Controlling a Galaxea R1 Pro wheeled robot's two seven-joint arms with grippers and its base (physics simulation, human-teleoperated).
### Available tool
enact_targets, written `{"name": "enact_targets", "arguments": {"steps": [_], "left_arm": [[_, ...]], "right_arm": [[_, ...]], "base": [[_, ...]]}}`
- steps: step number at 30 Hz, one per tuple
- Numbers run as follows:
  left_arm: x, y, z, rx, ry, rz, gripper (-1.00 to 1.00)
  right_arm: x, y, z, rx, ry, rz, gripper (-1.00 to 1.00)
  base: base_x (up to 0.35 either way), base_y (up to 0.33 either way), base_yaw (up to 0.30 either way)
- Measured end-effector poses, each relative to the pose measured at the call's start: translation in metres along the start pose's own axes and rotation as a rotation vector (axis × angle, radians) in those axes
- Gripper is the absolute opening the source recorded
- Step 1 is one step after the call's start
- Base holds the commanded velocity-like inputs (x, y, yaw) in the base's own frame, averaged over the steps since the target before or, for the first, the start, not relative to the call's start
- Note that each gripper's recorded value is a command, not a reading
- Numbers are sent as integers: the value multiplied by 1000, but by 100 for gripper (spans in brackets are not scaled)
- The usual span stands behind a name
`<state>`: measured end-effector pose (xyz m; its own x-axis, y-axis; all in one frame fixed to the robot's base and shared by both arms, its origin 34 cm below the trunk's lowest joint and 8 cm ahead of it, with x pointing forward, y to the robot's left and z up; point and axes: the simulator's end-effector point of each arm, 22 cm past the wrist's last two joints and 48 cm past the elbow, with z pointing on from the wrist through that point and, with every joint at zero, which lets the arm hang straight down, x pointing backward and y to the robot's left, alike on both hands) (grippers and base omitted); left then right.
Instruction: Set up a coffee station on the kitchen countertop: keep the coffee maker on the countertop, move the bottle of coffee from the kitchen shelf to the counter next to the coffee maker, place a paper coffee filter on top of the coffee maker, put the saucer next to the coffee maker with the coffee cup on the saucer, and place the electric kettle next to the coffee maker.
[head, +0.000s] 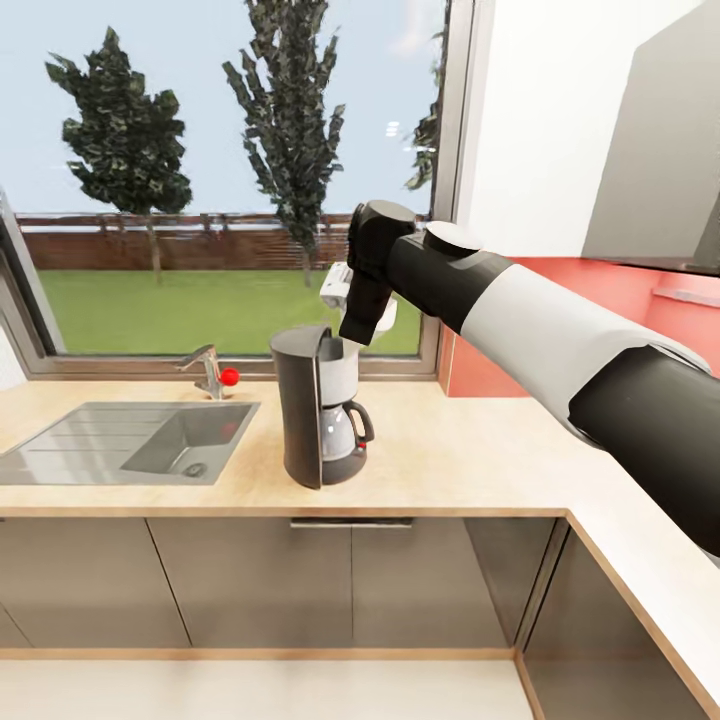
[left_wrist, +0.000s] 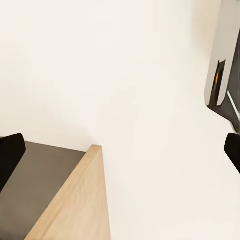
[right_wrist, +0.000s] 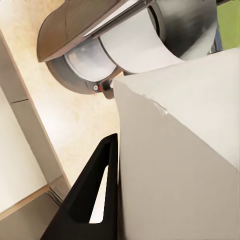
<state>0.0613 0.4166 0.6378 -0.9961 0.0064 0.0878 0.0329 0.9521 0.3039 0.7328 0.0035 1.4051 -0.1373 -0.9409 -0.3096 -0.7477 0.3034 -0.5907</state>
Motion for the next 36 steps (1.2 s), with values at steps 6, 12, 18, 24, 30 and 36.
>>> {"name": "enact_targets", "arguments": {"steps": [6, 12, 18, 24, 30, 36], "left_arm": [[-4, 1, 0, -1, -9, -3, 100], [-7, 1, 0, -2, -17, -6, 100], [-10, 1, 0, -2, -26, -10, 100], [-14, 1, 0, -1, -36, -13, 100], [-15, 1, 0, -2, -39, -12, 100], [-15, 1, 0, -2, -40, -12, 100]], "right_arm": [[-1, -1, -7, 10, -3, -2, -100], [-3, -1, -14, 19, -6, -3, -100], [-4, -2, -21, 29, -9, -5, -100], [-5, -2, -27, 37, -11, -6, -100], [-4, -3, -27, 40, -8, -5, -100], [-4, -3, -27, 40, -8, -5, -100]], "base": [[0, 0, 0], [0, 0, 0], [56, 41, 0], [207, 183, 0], [65, 55, 0], [4, 4, 0]]}}
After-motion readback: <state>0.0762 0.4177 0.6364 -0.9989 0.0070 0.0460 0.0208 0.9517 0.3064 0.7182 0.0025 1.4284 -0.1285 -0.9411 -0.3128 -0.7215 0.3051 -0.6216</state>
